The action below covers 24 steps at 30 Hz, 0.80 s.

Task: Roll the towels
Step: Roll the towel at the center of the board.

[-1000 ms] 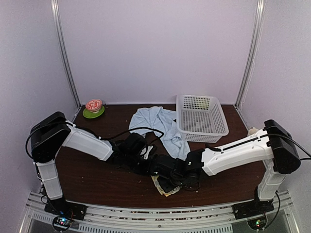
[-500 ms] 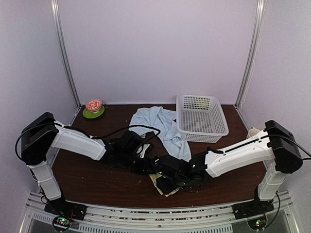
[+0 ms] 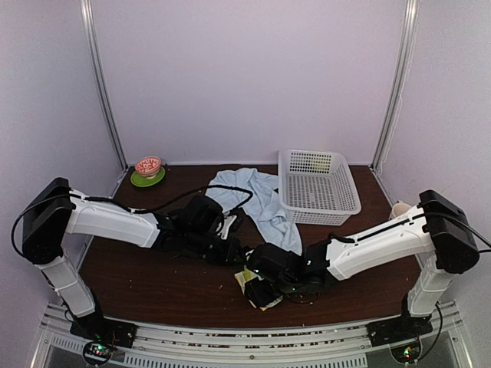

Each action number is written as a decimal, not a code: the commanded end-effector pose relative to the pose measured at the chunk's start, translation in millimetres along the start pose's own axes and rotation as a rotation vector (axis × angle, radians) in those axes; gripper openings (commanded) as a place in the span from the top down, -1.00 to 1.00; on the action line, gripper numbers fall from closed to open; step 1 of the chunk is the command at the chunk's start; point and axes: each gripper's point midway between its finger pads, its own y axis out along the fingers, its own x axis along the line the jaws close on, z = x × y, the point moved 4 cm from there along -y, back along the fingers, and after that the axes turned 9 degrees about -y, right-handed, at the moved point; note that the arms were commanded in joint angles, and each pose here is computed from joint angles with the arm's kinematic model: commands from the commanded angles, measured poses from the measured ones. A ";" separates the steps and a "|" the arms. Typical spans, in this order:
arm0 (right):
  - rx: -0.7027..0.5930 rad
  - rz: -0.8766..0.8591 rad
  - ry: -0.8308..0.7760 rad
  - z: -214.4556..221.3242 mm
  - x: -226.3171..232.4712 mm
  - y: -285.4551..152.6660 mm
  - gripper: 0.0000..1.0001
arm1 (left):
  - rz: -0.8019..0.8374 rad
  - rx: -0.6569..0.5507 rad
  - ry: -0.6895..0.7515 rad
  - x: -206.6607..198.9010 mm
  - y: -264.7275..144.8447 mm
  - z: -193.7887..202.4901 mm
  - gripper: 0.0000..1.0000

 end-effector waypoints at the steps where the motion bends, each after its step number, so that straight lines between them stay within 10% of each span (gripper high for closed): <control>1: 0.035 -0.014 0.001 9.5 -2.4 1.8 -0.04 | 0.064 -0.010 0.024 -14.9 3.6 -11.7 1.00; 24: 0.016 -0.031 -0.004 7.9 -1.9 -3.2 -0.11 | 0.063 0.057 -0.047 11.8 39.8 0.9 1.00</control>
